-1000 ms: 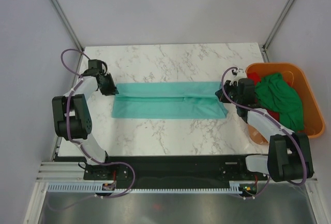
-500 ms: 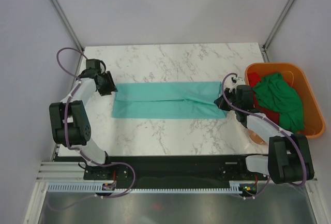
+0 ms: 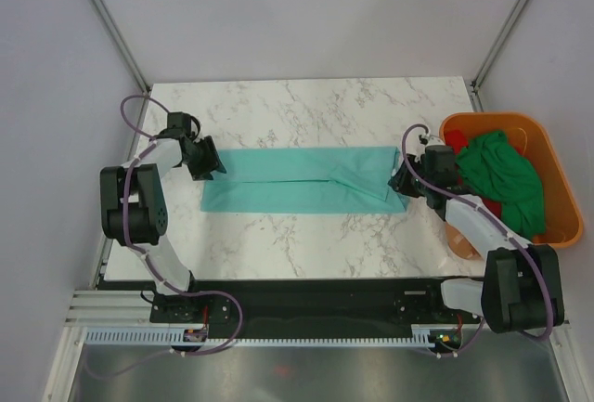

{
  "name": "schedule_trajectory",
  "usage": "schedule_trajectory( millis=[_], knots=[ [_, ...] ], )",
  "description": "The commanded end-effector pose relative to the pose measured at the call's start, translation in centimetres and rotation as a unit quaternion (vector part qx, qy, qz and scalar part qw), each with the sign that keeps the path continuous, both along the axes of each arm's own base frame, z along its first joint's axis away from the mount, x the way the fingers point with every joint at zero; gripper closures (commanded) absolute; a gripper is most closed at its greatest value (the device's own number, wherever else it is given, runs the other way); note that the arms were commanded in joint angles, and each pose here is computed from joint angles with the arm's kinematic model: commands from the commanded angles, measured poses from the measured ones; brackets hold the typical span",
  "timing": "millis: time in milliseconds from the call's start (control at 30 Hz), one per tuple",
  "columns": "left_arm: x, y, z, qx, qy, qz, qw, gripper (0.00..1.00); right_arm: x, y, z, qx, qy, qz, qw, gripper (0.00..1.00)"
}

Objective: Fold and stack the t-shirts
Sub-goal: Fold the tshirt

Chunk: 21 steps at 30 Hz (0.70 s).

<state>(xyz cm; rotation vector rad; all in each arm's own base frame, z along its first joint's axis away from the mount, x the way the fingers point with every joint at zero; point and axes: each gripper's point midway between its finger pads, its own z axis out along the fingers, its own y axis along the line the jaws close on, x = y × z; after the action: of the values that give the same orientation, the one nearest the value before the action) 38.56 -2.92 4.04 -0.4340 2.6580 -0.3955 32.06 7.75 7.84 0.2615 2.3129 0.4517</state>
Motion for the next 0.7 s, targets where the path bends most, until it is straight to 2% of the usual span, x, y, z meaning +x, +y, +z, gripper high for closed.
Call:
schedule_trajectory(
  millis=[0,233,300,433,533,667],
  knots=[
    [1.4,0.4,1.0,0.004,-0.018,0.021,1.0,0.44,1.9,0.3,3.5,-0.002,-0.041,0.005,0.999,0.65],
    [2.8,1.3,4.4,0.028,-0.056,0.028,0.998,0.43,4.7,2.6,2.6,-0.011,-0.012,0.082,0.996,0.56],
    [2.9,0.5,6.0,0.013,-0.077,0.016,0.997,0.43,5.4,4.4,2.4,-0.003,-0.011,0.12,0.993,0.55],
    [2.4,-2.5,8.9,-0.066,-0.101,-0.018,0.993,0.43,6.9,7.9,2.1,-0.005,-0.029,0.2,0.979,0.53],
    [1.5,-3.9,9.8,-0.092,-0.107,-0.034,0.989,0.43,8.0,9.2,1.6,-0.016,-0.033,0.219,0.975,0.53],
    [0.4,-4.9,8.9,-0.119,-0.088,-0.05,0.988,0.42,8.5,11.6,1.1,-0.008,-0.043,0.267,0.963,0.54]
  ],
)
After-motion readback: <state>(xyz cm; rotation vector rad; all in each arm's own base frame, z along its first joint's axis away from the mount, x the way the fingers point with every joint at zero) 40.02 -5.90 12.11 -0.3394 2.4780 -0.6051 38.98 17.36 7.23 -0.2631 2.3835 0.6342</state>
